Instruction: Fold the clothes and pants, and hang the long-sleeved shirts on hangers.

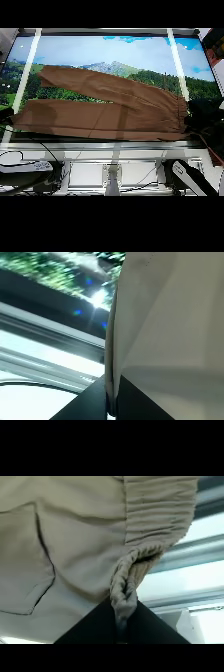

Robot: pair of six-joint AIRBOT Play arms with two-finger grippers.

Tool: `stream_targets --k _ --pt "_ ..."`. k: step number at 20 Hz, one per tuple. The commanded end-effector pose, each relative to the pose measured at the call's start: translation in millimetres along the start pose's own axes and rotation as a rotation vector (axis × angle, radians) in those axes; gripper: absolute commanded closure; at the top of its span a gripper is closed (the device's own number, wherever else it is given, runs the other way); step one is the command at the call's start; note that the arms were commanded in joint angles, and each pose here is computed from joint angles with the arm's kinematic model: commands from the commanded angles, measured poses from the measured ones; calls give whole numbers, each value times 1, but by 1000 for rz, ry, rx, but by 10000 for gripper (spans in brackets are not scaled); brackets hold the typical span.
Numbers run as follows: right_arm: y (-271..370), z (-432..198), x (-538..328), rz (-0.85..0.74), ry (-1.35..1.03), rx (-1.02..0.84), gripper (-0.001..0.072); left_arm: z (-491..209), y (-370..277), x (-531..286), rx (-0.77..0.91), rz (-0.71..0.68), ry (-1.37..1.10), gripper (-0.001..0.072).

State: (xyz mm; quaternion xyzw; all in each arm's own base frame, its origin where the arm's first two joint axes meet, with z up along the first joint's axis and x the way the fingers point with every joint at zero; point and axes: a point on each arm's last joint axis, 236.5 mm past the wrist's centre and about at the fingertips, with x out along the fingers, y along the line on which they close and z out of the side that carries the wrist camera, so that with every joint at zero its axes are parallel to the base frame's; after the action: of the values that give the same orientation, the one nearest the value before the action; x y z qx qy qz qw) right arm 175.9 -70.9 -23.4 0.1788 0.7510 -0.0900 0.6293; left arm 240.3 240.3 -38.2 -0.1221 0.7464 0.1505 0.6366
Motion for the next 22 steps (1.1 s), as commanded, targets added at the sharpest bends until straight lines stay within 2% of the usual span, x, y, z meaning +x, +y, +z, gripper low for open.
stream_targets --k 1,2,3,4,8,11,12,13,14,17,20,21,22 --pt "1 -6 13 6 25 3 379 -2 10 7 8 43 12 637" --pt "0 -6 13 5 24 1 64 -1 10 7 15 43 11 404" --pt "0 -4 12 3 18 -3 28 1 10 7 15 46 3 103" --pt "-2 -1 9 -4 6 -4 29 6 12 6 14 53 -20 -8" --pt "-3 30 -17 -18 -130 -10 32 23 6 2 44 73 -78 2" --pt "-9 102 -69 -56 -460 -11 41 47 -11 -9 104 97 -150 2" --pt "-11 129 -93 -68 -599 1 131 55 -20 -13 128 104 -174 2" --pt "-12 153 -118 -77 -731 1 323 61 -30 -16 155 109 -190 2" --pt "-12 171 -138 -80 -827 0 460 66 -42 -18 187 113 -205 2" --pt "-14 189 -124 3 -758 58 460 82 -73 -23 269 125 -256 3" --pt "17 191 -76 314 -513 2 448 89 -100 -27 335 128 -283 3" --pt "24 190 -65 408 -449 -16 376 90 -107 -28 351 129 -285 3" --pt "19 190 -52 437 -391 -9 282 90 -114 -28 367 129 -287 3"
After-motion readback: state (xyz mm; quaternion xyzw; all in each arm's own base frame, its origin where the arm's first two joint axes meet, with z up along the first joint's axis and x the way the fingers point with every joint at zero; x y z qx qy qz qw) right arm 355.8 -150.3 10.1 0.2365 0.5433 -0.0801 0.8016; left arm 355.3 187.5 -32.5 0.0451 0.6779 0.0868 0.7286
